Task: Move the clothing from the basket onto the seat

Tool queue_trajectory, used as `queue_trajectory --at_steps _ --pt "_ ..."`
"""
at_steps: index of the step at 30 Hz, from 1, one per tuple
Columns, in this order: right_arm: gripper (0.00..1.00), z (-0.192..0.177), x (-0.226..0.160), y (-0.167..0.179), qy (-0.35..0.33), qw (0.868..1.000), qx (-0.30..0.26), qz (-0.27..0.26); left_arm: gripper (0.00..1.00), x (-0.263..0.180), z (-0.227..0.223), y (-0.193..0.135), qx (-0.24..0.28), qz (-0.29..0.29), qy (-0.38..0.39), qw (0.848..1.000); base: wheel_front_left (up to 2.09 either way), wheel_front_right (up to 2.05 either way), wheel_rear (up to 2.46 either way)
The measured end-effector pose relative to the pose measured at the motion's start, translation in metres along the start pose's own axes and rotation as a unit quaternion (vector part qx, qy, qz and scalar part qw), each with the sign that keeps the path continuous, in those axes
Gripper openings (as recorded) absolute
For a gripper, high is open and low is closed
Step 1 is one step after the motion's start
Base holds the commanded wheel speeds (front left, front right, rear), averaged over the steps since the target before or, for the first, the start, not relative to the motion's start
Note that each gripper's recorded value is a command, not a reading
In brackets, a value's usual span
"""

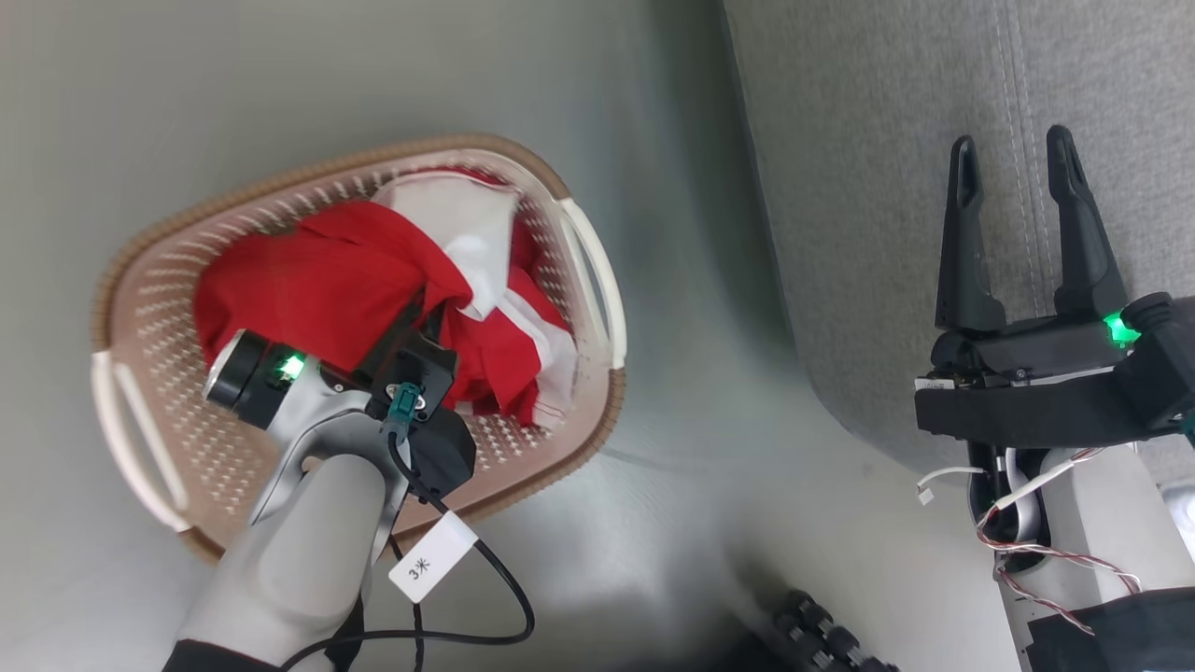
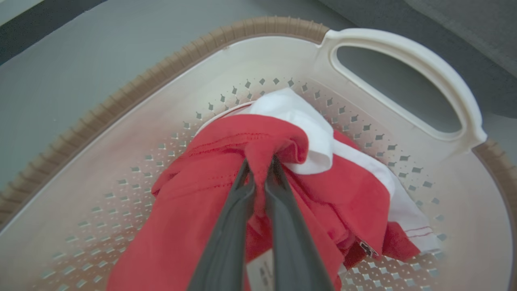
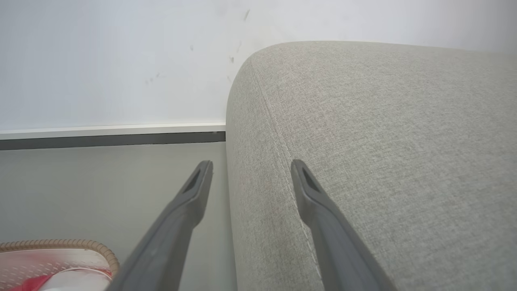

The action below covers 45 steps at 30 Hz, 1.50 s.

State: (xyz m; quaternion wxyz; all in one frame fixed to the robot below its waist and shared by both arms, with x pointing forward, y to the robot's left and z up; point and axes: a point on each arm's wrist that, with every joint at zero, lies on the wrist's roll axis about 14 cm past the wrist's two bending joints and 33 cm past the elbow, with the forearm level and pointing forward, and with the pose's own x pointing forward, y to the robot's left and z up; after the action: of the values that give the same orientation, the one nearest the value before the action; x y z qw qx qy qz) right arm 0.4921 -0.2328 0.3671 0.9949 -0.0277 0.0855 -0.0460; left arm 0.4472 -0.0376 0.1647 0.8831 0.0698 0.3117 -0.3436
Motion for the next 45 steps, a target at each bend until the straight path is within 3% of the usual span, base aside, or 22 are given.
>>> queue_trajectory --at_steps 21,39,45 --pt "1.0 0.036 -0.017 0.015 -0.025 0.999 0.034 0.019 0.0 -0.075 0.129 0.048 0.0 0.066 -0.14 0.988 0.0 0.0 0.0" --pt "1.0 0.081 -0.043 0.038 -0.063 0.995 0.054 0.061 0.0 -0.158 0.214 0.045 0.036 0.09 -0.244 0.965 0.0 0.0 0.0" --pt "1.0 0.1 -0.06 0.058 -0.08 0.99 0.053 0.101 0.0 -0.19 0.251 0.038 0.061 0.094 -0.288 0.951 0.0 0.0 0.0"
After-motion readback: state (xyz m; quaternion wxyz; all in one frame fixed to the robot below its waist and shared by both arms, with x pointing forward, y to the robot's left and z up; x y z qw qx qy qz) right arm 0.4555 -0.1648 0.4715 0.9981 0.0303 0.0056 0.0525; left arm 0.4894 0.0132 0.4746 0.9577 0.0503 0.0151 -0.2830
